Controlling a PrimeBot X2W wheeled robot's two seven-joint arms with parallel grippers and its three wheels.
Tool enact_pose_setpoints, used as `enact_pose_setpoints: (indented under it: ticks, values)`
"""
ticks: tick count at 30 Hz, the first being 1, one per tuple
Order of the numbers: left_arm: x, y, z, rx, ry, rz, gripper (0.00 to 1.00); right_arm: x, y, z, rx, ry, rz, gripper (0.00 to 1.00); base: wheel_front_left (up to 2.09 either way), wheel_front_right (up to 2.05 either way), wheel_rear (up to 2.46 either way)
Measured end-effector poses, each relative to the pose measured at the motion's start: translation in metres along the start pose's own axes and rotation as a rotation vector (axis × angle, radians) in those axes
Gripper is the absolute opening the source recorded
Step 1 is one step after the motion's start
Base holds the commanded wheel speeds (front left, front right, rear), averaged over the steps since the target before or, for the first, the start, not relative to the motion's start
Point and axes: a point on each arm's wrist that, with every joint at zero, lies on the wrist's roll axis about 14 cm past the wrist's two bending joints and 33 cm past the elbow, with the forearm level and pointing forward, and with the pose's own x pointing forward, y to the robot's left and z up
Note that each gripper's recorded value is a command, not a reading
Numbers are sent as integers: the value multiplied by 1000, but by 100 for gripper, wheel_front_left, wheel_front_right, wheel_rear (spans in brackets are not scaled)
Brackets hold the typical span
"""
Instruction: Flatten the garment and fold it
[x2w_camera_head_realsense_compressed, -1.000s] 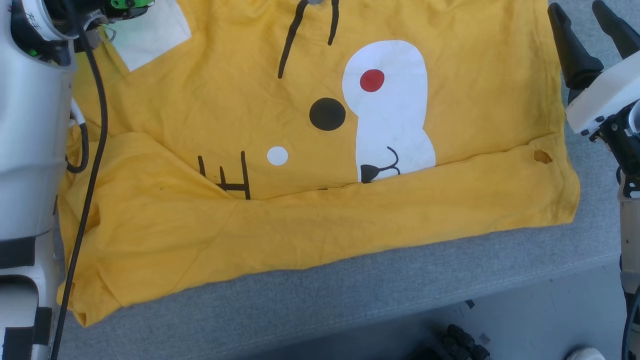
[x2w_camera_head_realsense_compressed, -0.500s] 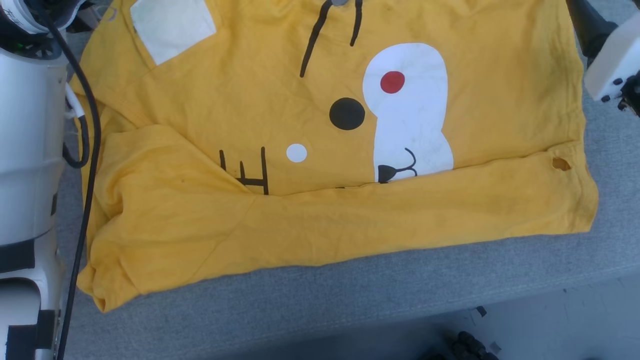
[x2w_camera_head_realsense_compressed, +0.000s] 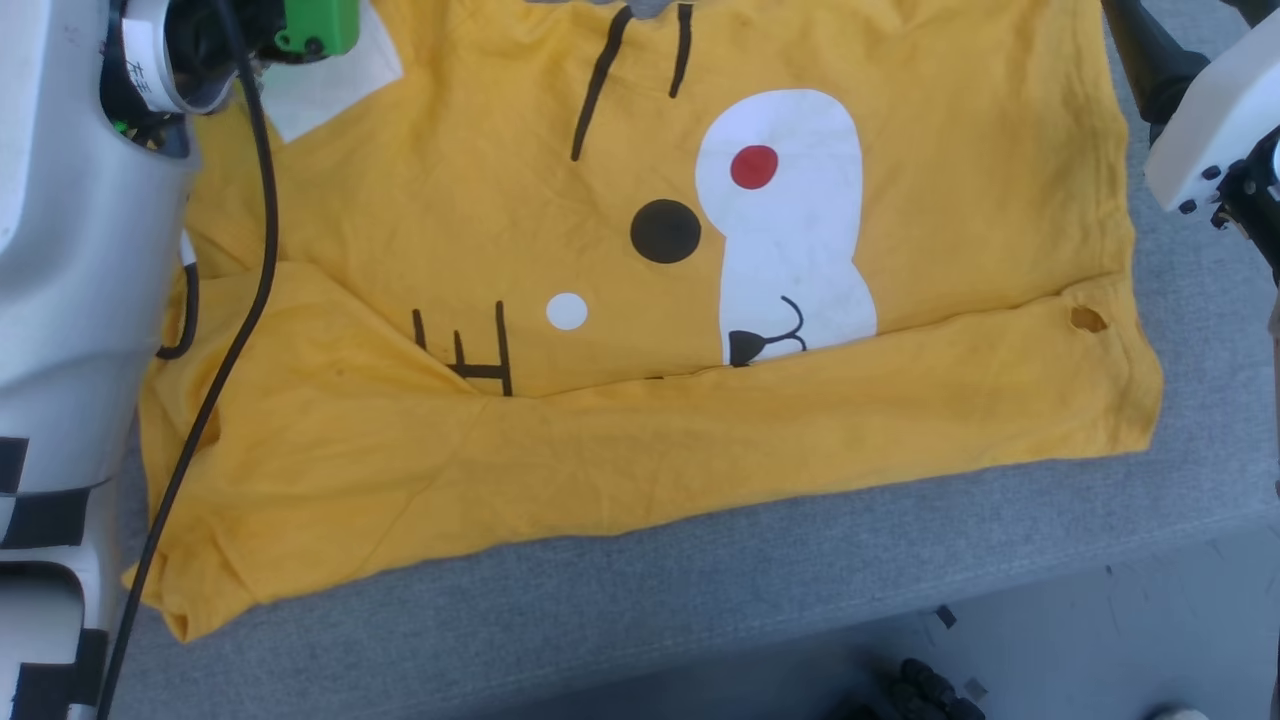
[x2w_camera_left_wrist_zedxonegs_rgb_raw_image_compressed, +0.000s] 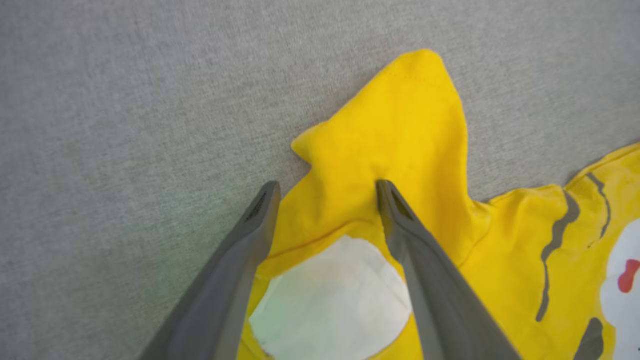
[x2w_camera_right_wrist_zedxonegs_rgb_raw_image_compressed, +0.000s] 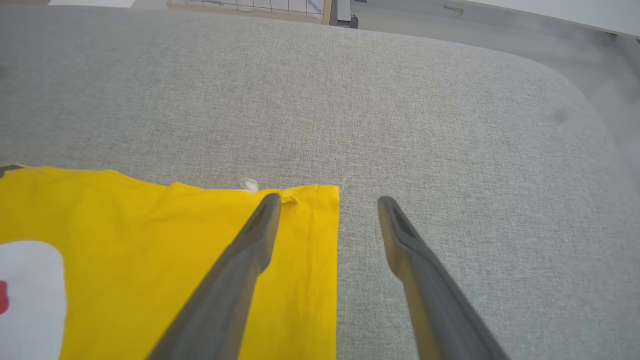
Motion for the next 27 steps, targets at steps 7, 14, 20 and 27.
enact_pose_setpoints:
  ticks: [7, 14, 20, 27]
  values:
    - [18, 15, -21, 36, 102, 81, 100, -7, -12, -12, 10, 15, -30, 100, 0, 0, 0]
    - [15, 15, -14, -57, 72, 28, 0, -5, -13, -20, 13, 35, -32, 100, 0, 0, 0]
    - [2, 11, 3, -63, -27, -7, 0, 6, -3, -14, -27, 63, -6, 100, 0, 0, 0]
    - [-10, 3, 8, -23, -73, -50, 0, 28, 2, -23, -99, 180, -5, 100, 0, 0, 0]
